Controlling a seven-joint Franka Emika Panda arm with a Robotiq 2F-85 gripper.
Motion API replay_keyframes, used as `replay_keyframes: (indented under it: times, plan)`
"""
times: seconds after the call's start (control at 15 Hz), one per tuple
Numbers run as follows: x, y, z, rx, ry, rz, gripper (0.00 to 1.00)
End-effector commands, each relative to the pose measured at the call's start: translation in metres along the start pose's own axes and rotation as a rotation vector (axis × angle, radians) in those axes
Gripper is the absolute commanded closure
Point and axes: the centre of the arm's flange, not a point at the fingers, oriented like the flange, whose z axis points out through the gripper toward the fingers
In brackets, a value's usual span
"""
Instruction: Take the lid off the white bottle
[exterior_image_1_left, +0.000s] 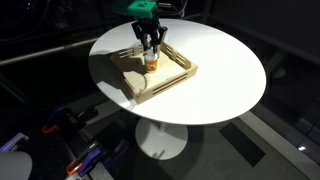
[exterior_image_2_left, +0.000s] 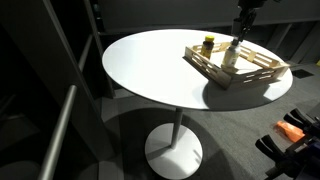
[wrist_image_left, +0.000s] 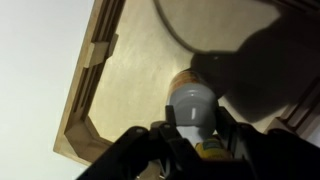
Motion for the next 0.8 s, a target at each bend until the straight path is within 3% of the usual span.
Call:
replay_keyframes:
  times: [0.0, 0.73]
  plan:
    - [0.006, 0.005, -0.01, 0.021, 0.003, -0.007, 0.71]
    - [0.003, 0.0, -0.027, 0.018, 0.006, -0.077, 0.73]
